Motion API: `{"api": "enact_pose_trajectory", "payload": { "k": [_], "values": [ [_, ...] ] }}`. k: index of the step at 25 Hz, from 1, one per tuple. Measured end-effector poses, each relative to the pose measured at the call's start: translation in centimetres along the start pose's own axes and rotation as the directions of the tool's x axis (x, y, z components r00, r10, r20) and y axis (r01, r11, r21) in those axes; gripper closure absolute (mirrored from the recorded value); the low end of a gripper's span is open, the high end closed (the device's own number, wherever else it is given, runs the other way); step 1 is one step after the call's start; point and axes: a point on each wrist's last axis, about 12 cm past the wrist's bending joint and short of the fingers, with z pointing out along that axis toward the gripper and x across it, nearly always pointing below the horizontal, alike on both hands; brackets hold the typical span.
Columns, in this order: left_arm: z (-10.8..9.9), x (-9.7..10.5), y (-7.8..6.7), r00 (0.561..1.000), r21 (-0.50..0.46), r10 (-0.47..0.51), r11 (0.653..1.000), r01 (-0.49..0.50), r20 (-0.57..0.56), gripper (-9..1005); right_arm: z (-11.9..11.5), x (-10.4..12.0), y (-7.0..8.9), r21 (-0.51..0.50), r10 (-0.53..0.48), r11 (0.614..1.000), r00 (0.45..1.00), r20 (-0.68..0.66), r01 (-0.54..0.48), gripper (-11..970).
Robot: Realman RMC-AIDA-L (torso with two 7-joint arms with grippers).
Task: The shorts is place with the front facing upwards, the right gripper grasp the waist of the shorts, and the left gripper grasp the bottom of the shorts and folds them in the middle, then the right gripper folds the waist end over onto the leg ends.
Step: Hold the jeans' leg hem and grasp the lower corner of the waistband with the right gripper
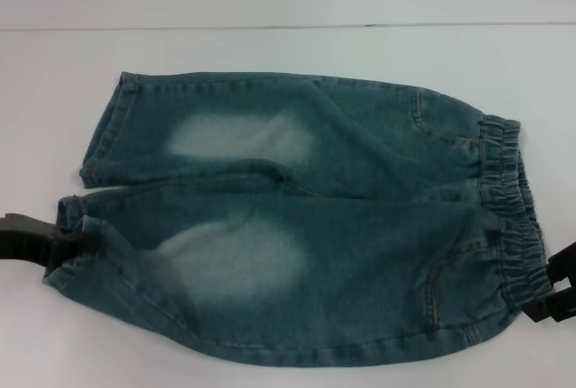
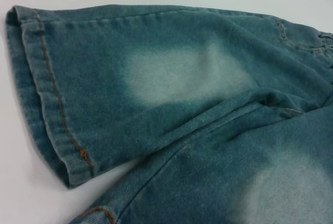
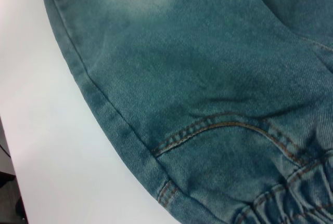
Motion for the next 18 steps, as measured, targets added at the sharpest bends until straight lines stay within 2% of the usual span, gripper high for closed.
{"api": "enact_pose_trajectory", "payload": {
  "k": [8,13,17,18],
  "values": [
    [0.04,-0.10,-0.02,1.000,0.001,0.002,1.000,-0.002,0.000,993,-0.11,-0.05,-0.08,0.005,0.000,1.000,1.000,0.002,0.000,527],
    [-0.02,-0.07,-0.05,1.000,0.006,0.002,1.000,-0.002,-0.002,993,-0.26,0.12,-0.18,0.009,0.004,1.000,1.000,0.017,-0.004,775],
    [-0.09,-0.06,-0.03,1.000,0.009,0.002,1.000,-0.002,-0.004,993,-0.36,0.35,-0.25,0.010,0.011,1.000,1.000,0.029,-0.011,919],
    [-0.11,-0.06,-0.02,1.000,0.009,0.001,1.000,-0.001,-0.004,993,-0.36,0.35,-0.25,0.010,0.011,1.000,1.000,0.029,-0.011,919]
  ]
}}
